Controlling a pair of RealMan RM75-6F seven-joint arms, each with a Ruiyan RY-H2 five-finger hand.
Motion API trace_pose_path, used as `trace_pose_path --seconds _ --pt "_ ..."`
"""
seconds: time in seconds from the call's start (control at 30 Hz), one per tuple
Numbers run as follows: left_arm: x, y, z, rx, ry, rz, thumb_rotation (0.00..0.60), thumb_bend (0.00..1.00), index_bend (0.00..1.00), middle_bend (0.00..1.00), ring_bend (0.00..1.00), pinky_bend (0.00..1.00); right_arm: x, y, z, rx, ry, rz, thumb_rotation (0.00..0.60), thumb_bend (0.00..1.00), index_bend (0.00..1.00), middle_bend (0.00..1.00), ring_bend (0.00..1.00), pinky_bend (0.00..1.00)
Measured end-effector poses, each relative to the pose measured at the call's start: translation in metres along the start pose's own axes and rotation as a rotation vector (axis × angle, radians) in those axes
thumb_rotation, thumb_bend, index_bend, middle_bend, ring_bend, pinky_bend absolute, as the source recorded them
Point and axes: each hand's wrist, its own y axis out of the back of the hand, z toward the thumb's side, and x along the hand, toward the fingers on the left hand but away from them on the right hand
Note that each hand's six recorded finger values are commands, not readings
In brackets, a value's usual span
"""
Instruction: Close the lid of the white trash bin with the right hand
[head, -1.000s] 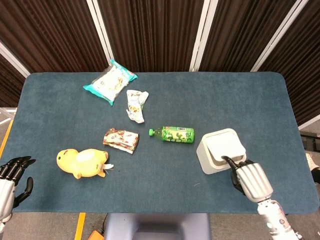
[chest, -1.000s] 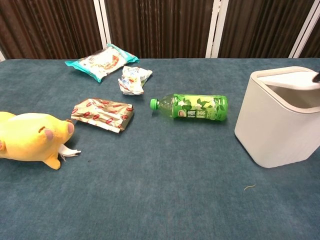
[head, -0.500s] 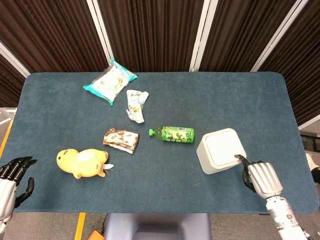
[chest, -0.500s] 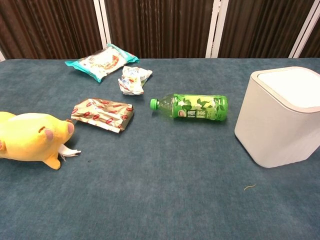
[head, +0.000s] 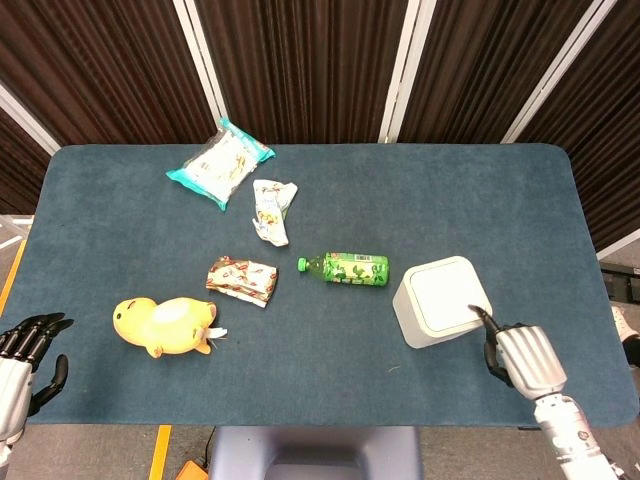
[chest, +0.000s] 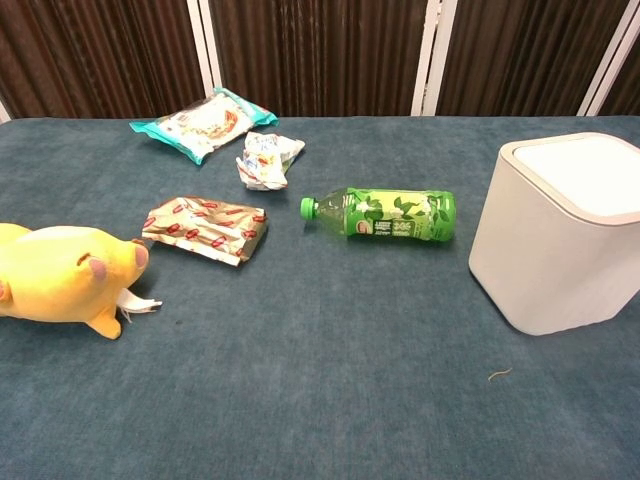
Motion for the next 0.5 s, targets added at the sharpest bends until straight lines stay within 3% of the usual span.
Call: trace_pose_path --seconds 0.13,0.2,0.27,0.33,0.5 --pt "0.0 0.0 0.001 0.0 -0.004 0.0 0.6 0.55 0.27 0.24 0.23 0.37 0.014 0.024 -0.003 -0.003 0.027 -0.156 0.6 0.57 0.15 0.38 0.34 0.72" --pt "0.0 -0.002 0.002 0.002 -0.007 -0.004 0.6 0.55 0.27 0.24 0.23 0.37 0.026 0.037 -0.009 -0.012 0.02 -0.24 0.6 0.49 0.13 0.3 0.25 0.58" --pt "0.001 -0.003 0.002 0.004 -0.007 -0.009 0.6 0.55 0.27 0.24 0.23 0.37 0.04 0.046 -0.019 -0.026 -0.01 -0.298 0.6 0.4 0.08 0.22 0.15 0.34" --pt "0.001 -0.004 0.002 0.008 -0.008 -0.014 0.6 0.55 0.27 0.24 0.23 0.37 0.05 0.049 -0.029 -0.039 -0.043 -0.313 0.6 0.32 0.04 0.17 0.07 0.2" --pt "0.002 -0.006 0.004 0.015 -0.013 -0.019 0.6 0.55 0.27 0.25 0.23 0.37 0.057 0.046 -0.047 -0.046 -0.118 -0.26 0.6 0.24 0.0 0.1 0.0 0.17"
